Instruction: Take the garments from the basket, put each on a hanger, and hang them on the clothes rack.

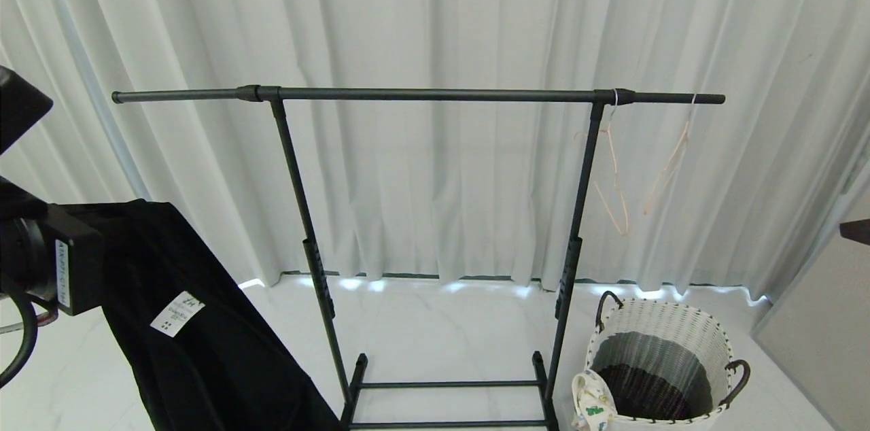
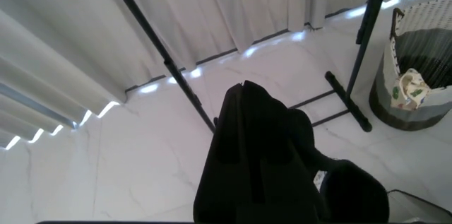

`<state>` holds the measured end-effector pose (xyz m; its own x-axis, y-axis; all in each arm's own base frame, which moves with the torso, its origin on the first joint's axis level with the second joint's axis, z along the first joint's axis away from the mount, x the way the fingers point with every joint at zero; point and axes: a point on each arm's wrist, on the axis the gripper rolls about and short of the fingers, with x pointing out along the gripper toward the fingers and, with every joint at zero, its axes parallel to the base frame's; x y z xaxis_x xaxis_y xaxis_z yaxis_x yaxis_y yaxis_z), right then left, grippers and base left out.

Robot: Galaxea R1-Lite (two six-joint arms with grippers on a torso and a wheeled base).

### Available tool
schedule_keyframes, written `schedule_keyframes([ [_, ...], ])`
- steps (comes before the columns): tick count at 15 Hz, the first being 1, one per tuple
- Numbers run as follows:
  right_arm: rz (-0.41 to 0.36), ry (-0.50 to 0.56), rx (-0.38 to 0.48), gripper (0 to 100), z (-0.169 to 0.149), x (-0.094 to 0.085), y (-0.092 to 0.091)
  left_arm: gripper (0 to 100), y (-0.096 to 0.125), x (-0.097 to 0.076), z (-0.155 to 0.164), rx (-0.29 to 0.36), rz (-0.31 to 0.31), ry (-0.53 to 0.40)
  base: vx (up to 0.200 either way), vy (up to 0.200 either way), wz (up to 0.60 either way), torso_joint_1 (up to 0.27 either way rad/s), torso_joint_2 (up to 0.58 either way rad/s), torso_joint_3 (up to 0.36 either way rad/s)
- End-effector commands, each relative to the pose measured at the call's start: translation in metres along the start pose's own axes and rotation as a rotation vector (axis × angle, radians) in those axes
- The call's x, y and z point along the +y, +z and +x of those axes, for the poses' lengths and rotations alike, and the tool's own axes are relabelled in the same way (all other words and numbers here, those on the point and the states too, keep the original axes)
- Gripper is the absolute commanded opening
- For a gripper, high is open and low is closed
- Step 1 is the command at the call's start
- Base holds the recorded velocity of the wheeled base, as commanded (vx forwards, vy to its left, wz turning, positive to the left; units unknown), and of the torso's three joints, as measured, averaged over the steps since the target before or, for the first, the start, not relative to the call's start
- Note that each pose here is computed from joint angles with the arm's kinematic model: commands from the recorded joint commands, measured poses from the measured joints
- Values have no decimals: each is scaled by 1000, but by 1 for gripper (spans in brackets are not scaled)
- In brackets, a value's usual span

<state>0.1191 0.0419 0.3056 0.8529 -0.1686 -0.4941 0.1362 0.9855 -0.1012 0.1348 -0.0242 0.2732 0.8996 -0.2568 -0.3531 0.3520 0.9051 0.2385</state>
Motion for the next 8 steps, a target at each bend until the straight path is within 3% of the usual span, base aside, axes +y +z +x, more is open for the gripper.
schedule_keyframes([
  [1,2,-15,8,100,7,1,-5,0,0,0,1,3,0,-1,200,0,0,7,-36,-12],
  [8,-18,15,-3,100,16,0,-13,0,-1,0,1,5,1,-6,200,0,0,10,-2,-4],
])
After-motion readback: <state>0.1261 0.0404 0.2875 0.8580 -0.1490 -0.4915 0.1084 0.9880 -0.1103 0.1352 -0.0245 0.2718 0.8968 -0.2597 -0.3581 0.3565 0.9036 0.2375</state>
